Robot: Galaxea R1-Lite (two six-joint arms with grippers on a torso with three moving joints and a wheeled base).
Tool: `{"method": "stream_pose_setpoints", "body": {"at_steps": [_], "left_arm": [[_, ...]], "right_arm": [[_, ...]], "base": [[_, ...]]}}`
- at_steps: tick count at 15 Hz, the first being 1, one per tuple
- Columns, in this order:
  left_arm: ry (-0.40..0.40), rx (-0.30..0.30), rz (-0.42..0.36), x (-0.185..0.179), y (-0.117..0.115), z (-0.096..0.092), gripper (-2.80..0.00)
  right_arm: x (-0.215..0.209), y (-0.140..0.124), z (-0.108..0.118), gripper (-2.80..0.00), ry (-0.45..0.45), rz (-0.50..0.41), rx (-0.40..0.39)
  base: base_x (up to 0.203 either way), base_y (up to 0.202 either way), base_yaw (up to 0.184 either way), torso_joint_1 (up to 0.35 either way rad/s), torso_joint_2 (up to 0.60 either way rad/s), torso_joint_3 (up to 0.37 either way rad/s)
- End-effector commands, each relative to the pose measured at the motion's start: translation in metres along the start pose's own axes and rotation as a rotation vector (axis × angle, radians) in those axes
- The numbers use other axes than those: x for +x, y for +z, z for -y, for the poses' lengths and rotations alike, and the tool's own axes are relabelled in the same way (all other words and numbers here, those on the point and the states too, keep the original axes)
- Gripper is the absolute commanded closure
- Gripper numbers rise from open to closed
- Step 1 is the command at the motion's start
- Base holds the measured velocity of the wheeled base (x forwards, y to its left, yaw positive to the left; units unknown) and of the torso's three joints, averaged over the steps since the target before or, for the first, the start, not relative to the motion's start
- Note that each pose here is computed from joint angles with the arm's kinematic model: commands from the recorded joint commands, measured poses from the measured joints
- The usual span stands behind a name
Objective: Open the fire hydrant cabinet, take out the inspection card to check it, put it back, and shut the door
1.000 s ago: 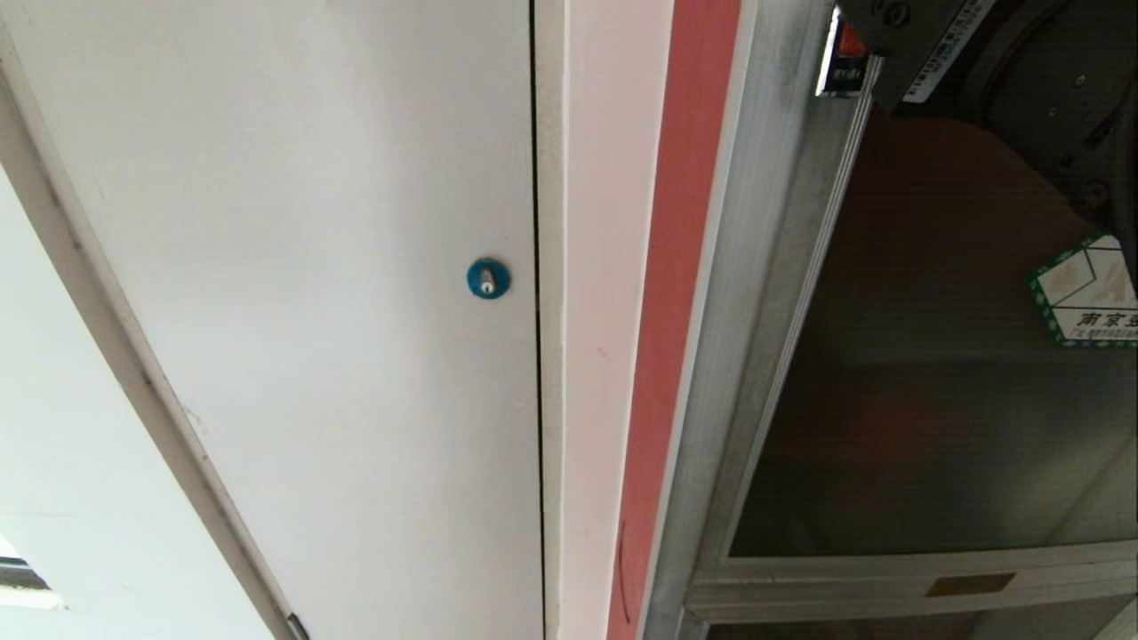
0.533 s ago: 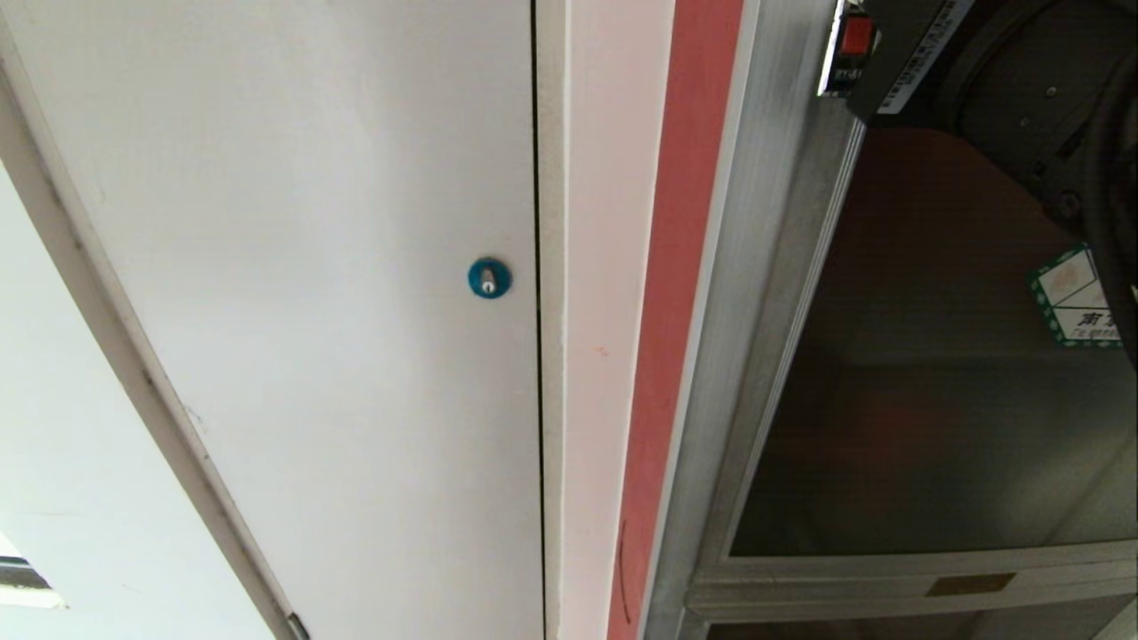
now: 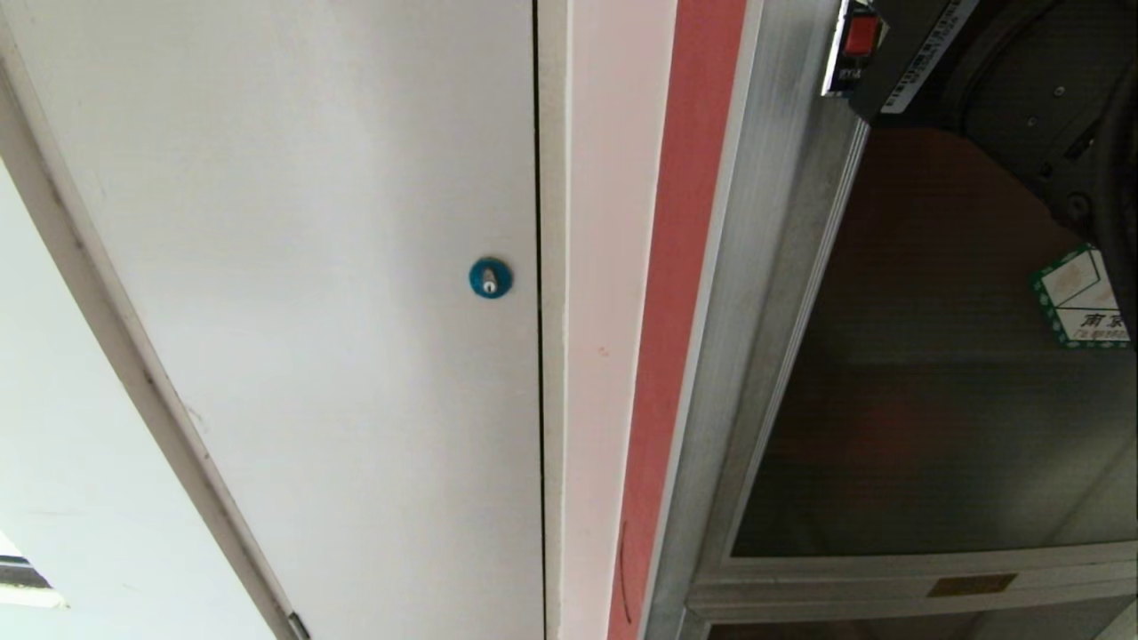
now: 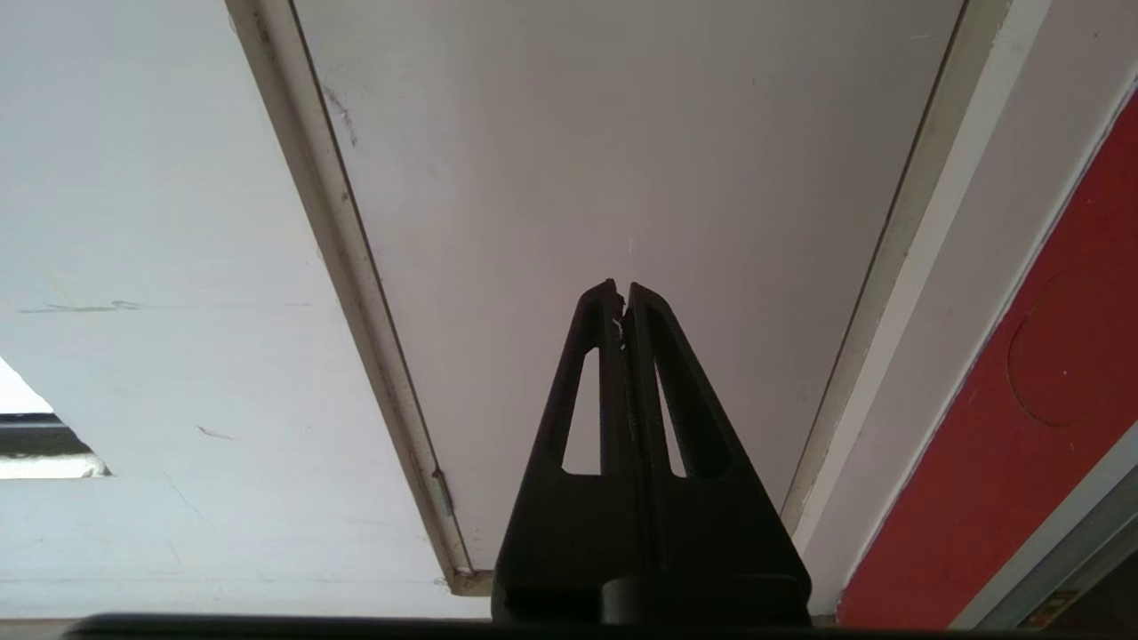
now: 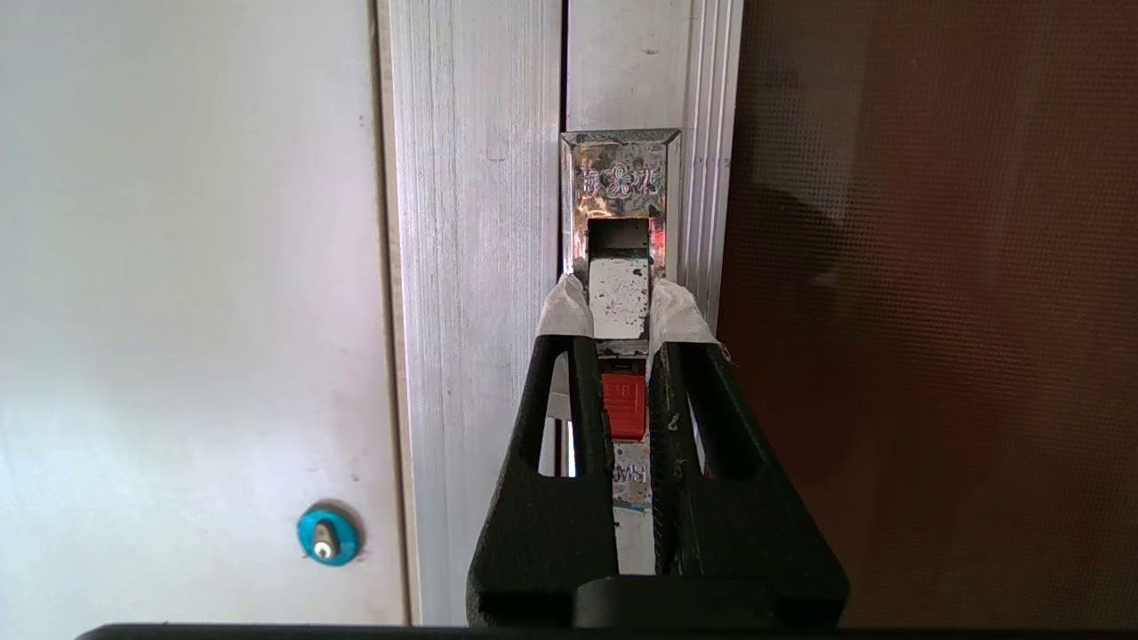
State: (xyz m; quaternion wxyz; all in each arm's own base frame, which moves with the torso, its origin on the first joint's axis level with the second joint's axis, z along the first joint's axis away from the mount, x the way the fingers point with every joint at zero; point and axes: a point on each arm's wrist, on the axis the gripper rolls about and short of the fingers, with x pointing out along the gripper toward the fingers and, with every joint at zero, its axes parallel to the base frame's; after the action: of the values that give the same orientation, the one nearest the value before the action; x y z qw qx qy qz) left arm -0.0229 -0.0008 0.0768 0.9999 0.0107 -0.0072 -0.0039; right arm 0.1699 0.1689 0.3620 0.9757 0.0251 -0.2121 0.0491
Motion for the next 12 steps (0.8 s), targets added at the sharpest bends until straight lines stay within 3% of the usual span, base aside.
{"method": "stream_pose_setpoints", "body": {"at_steps": [1, 12], "left_arm": [[0.0, 0.0, -0.008, 0.001, -0.002, 0.0, 0.0], [0.0, 0.0, -0.008, 0.001, -0.002, 0.0, 0.0]], "right_arm": [[-0.008, 0.007, -0.001, 0.0, 0.017, 0.01, 0.021], [-0.053, 0.032, 0.035, 0.0, 0.061, 0.008, 0.038]], "base": [[0.0, 0.0, 0.0, 0.0, 0.0, 0.0], [0.0, 0.0, 0.0, 0.0, 0.0, 0.0]]}}
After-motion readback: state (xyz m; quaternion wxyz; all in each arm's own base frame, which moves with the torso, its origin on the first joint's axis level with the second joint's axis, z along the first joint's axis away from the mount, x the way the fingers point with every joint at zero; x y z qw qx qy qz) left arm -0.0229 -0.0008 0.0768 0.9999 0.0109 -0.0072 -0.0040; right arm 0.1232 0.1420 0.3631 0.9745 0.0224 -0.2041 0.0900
